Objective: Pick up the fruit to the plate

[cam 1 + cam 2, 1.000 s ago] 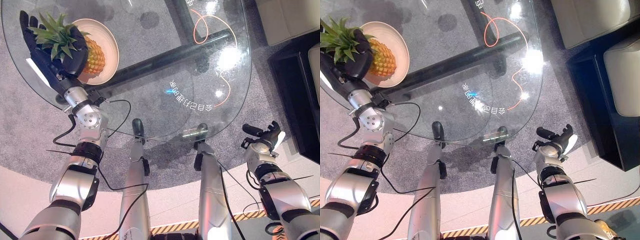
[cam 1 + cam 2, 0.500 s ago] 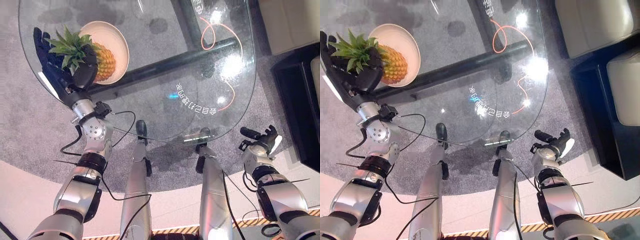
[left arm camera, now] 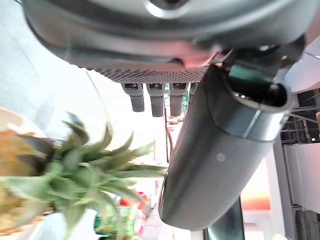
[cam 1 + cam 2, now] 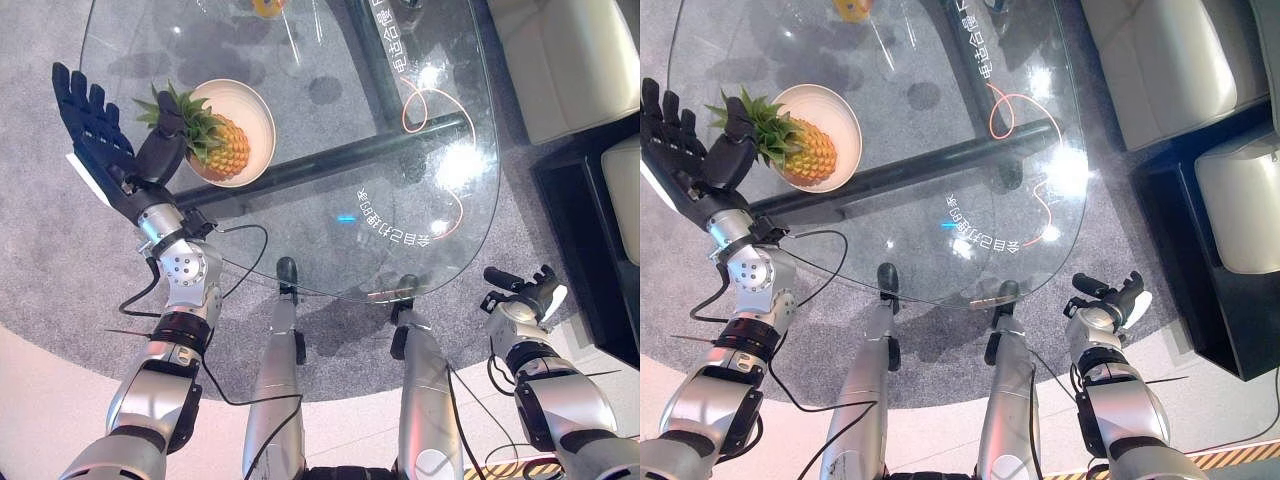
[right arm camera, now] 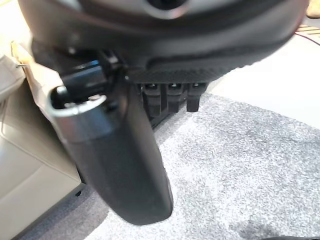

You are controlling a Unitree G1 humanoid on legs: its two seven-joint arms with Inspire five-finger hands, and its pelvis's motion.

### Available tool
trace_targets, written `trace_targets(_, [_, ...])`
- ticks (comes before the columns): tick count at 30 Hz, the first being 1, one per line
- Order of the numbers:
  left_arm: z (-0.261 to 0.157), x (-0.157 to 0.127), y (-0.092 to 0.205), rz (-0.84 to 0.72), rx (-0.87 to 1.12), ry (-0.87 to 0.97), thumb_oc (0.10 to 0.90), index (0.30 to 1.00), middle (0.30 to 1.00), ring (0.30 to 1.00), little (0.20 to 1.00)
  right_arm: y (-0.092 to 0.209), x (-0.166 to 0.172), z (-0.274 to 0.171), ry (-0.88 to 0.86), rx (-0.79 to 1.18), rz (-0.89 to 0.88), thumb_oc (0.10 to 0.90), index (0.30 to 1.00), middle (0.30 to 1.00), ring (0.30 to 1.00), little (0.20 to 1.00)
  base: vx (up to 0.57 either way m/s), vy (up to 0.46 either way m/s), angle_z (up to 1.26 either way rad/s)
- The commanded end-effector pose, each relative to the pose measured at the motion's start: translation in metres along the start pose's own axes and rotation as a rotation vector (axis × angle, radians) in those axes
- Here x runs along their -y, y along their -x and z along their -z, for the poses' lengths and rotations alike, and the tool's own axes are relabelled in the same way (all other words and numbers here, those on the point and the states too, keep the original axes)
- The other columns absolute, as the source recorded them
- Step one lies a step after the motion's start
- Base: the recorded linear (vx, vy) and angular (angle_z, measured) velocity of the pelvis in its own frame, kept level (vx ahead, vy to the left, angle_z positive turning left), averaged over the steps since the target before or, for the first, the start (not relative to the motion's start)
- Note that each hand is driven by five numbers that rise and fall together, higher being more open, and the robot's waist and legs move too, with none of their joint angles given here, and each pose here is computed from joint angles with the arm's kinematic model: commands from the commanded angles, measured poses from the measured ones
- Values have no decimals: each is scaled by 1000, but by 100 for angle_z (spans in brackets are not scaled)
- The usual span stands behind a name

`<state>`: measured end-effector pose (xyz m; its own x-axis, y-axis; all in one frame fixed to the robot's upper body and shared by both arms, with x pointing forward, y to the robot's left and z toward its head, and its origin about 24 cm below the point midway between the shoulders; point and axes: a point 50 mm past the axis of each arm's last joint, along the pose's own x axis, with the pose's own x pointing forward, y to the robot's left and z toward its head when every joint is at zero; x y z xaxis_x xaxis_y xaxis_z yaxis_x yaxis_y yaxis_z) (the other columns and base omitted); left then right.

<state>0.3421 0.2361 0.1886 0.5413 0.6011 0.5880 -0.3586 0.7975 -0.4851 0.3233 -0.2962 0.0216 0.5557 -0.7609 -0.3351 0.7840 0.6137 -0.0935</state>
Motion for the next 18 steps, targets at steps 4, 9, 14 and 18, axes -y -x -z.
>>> trace_targets(4, [-41, 25, -23, 83, 237, 134, 800, 900, 900, 900, 900, -12, 34, 2, -1, 0, 160, 800, 900, 900, 900, 900, 0, 0, 0])
trace_targets(9, [-45, 33, -21, 121, 262, 148, 800, 900, 900, 900, 900, -12, 38, 7, 8, -16, 171, 800, 900, 900, 900, 900, 0, 0, 0])
trace_targets(14, [-49, 43, -21, 213, 241, 141, 800, 900, 900, 900, 900, -11, 40, 16, 25, -31, 148, 800, 900, 900, 900, 900, -13, -20, 1])
trace_targets(18, [-33, 31, -22, 250, 86, 116, 800, 900, 900, 900, 900, -8, 44, 34, 47, -61, 87, 800, 900, 900, 900, 900, 0, -42, 4])
